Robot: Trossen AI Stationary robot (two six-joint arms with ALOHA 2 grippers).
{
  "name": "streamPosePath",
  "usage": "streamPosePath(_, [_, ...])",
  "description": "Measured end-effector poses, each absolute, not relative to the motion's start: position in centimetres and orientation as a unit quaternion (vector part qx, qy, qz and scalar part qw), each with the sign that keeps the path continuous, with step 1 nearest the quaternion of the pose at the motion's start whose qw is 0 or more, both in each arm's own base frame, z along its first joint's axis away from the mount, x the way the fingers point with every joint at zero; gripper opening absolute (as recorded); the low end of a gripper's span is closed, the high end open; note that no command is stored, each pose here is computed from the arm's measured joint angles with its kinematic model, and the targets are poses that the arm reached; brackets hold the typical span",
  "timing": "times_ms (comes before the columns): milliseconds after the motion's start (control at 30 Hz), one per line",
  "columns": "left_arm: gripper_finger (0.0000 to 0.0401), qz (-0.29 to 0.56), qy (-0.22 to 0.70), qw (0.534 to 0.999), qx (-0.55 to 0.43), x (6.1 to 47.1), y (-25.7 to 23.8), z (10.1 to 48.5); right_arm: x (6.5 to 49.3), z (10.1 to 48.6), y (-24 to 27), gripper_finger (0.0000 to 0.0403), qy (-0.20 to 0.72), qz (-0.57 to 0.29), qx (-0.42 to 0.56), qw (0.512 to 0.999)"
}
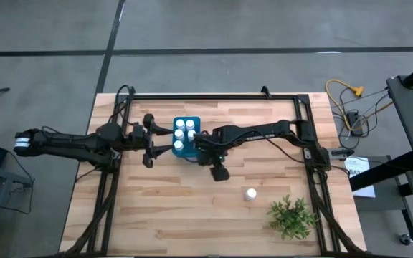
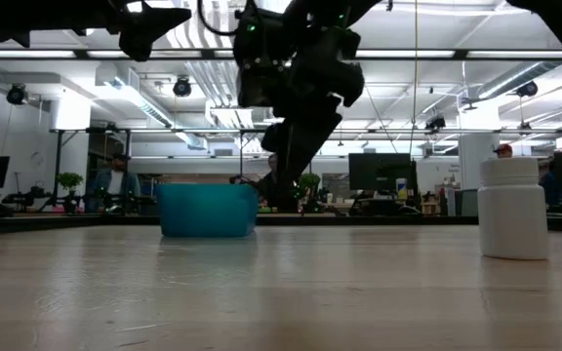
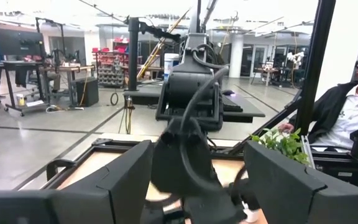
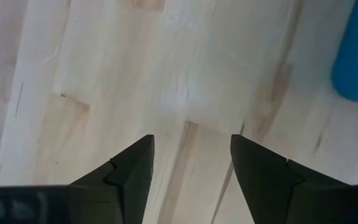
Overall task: Pick and place pill bottles into a basket
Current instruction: Put the white medicine bottle into the blue bin
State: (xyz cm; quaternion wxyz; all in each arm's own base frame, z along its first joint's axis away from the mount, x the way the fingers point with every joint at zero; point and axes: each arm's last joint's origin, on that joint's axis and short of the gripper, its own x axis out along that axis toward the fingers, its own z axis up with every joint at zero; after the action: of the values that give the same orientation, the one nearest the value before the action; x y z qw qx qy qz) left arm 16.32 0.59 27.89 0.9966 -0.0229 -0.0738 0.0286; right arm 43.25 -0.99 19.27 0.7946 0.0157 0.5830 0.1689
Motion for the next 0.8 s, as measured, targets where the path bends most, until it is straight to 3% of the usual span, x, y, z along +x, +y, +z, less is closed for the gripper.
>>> streamPosePath(500, [0.0238,0.028,-0.075,0.997,-0.023,16.2,0.6,27.8,35.8,23.7,1.1,0.0201,0.497,0.142,-0.002,0.856])
streamPosePath(800, [0.0238,0.029,-0.075,0.997,-0.023,16.2,0.6,27.8,32.0,22.9,4.5,0.0201,0.503,0.187,-0.035,0.843])
